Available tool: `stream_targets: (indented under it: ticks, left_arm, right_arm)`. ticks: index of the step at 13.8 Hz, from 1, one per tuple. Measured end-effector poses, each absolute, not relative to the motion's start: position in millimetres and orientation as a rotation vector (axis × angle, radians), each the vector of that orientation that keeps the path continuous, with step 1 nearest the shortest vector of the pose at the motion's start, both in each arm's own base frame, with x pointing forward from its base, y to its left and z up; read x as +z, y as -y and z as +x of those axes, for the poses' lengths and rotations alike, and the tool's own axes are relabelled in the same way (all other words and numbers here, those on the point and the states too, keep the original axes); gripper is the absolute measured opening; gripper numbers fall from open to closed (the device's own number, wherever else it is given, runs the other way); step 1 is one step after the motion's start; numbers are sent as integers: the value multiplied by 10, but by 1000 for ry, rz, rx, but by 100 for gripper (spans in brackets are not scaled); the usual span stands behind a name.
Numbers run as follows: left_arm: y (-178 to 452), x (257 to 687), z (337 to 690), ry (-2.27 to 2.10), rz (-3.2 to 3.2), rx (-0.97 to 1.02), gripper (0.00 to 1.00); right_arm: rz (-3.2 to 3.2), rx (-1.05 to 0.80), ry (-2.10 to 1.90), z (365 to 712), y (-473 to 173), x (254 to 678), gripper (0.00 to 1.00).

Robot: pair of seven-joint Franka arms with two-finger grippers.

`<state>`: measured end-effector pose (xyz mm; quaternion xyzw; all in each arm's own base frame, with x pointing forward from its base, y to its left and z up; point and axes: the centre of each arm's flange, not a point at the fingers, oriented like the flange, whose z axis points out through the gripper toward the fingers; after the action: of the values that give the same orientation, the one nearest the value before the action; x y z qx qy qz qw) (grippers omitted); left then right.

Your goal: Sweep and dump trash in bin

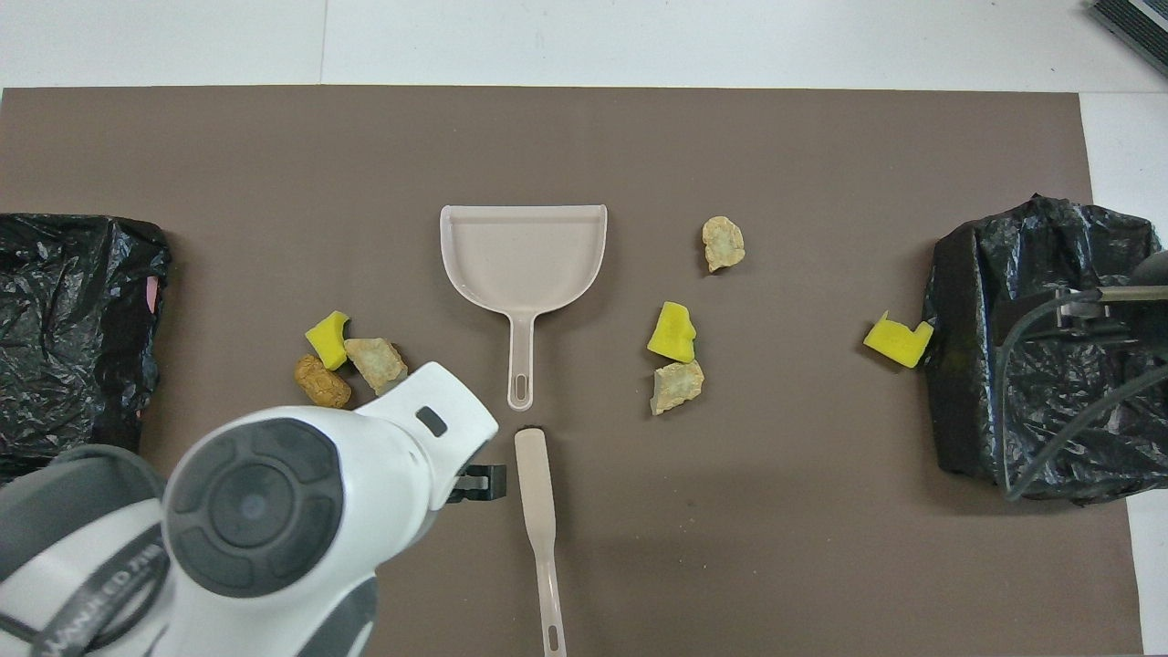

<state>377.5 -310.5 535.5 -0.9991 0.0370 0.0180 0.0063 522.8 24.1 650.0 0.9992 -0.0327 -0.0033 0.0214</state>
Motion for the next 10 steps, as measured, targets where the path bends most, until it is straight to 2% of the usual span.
stream_targets:
  ticks: [3, 7, 10]
  left_arm:
    - [3564, 5003, 3316, -149, -3120, 55, 100]
    - [4071, 4092, 2547, -243, -3095, 75, 100]
    - [4123, 3637, 2319, -287, -3080, 94, 100]
  right_arm:
    - [3125, -18, 97, 5233, -282, 6475, 100]
    - [3134, 3, 42, 5328, -473, 6371, 100]
    - [3146, 22, 34, 5472, -515, 6220, 100]
